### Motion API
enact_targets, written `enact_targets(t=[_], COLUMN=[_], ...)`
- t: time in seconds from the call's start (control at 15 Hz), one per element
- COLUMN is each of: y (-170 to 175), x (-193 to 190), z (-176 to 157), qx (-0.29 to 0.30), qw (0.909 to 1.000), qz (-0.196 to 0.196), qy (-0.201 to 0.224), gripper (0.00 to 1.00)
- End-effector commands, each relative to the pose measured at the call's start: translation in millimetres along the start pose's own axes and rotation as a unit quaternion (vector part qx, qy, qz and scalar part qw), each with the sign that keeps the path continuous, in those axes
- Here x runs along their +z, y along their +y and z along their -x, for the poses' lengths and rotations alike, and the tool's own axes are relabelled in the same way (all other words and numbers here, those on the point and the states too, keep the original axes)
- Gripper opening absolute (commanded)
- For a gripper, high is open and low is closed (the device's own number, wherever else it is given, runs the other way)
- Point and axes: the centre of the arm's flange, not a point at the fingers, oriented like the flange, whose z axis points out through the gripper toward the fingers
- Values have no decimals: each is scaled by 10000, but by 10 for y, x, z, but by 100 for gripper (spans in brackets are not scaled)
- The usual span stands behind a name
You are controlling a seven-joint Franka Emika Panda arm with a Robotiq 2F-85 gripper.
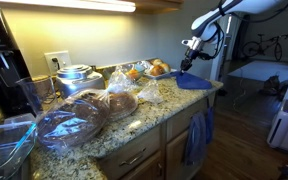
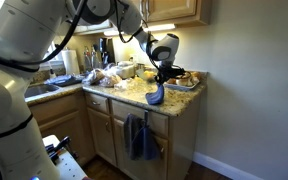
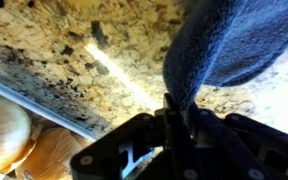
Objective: Remove the blue cloth from the countertop and hang it on the drawer
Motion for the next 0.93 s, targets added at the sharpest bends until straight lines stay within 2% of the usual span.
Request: enact_targets(t=[0.0,0.33,0.6,0.67,0.87], y=[-454,-811,-1059,-749,-867], x=[-481,-774,-866,-709,-738], z=[166,352,481,417,454], qx=[138,368,486,372,403], qw=[9996,9972,9953,9969,9964], qz=[-111,-324,-504,-459,-495], qy=[-231,-561,-670,-516,-564], gripper=[9,8,7,11,11])
